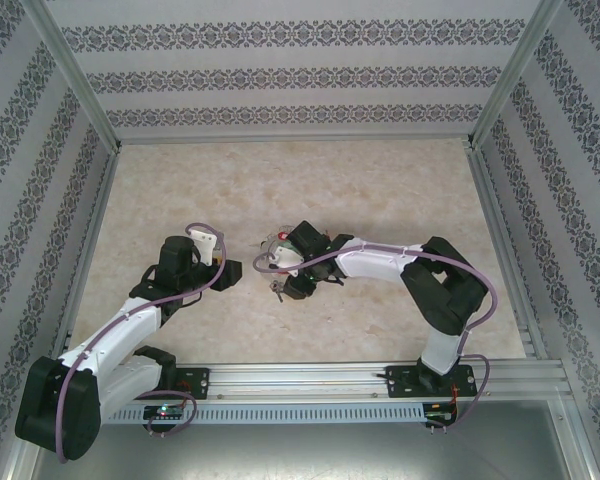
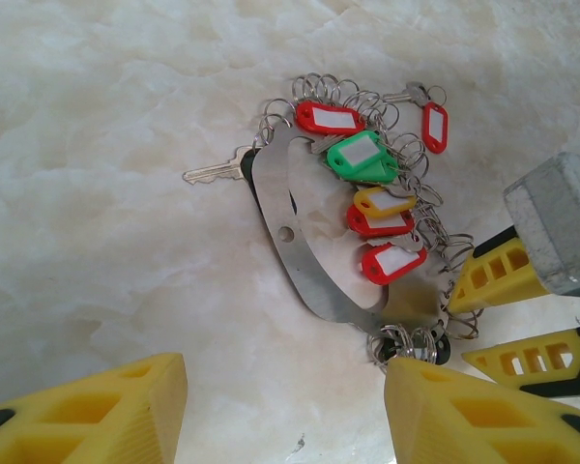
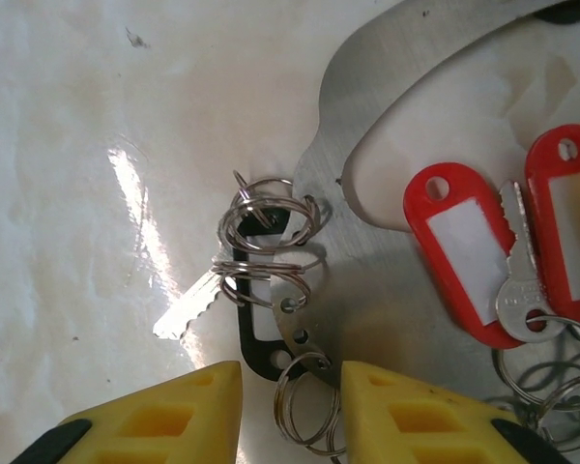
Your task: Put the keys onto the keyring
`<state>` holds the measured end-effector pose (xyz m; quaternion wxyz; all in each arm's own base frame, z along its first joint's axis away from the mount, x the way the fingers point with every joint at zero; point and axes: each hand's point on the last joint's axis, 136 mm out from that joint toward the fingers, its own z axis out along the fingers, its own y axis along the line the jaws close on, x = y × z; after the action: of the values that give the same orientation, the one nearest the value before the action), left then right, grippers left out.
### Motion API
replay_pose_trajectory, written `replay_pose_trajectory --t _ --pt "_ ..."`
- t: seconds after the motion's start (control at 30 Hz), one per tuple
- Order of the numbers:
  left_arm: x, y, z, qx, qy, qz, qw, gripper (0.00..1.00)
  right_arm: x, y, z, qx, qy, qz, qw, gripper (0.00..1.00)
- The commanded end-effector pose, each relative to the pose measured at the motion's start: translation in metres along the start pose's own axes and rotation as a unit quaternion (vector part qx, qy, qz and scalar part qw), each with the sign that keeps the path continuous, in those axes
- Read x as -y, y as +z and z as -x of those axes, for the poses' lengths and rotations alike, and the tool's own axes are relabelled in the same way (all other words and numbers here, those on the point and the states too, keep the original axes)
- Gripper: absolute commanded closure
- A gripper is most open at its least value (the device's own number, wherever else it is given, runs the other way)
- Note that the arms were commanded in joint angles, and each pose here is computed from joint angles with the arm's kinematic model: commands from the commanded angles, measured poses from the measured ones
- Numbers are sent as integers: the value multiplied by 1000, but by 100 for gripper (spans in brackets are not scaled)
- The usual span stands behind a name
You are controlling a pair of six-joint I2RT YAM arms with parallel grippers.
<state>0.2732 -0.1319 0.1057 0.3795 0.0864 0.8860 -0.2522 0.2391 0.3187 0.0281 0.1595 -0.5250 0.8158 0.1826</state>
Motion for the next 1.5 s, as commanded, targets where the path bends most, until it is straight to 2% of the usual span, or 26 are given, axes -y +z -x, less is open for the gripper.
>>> replay_pose_trajectory --t 0.0,0.07,0.17,0.27,0.47,0.63,0.9,1.03,1.17,1.33,1.47 --pt "-3 0 0 3 -11 -1 1000 43 3 6 -5 -19 -18 -15 1000 70" --pt "-3 0 -1 3 -12 -1 1000 43 5 6 -7 -26 -27 -26 999 73" --pt "-4 1 -1 2 -13 0 1000 43 6 3 -5 -23 -25 -32 999 93" --pt "-3 0 0 3 -13 -3 1000 43 4 -8 8 2 -12 -27 1000 100" --pt "1 0 4 5 -13 -13 1000 43 10 -39 37 64 41 8 997 100" --pt "13 -1 13 13 1 -43 999 43 15 -61 57 91 89 48 991 100" --pt "42 -6 46 63 88 -111 988 42 26 -84 72 127 119 94 980 100" --pt "54 3 55 82 144 -151 975 42 29 -79 62 127 108 108 980 100" --pt "39 25 62 77 134 -124 980 44 31 -55 38 107 95 107 984 100" --pt "43 30 56 61 125 -140 980 45 34 -35 19 93 119 97 984 97" --pt "48 27 40 46 133 -143 980 45 40 -30 7 80 129 77 985 84"
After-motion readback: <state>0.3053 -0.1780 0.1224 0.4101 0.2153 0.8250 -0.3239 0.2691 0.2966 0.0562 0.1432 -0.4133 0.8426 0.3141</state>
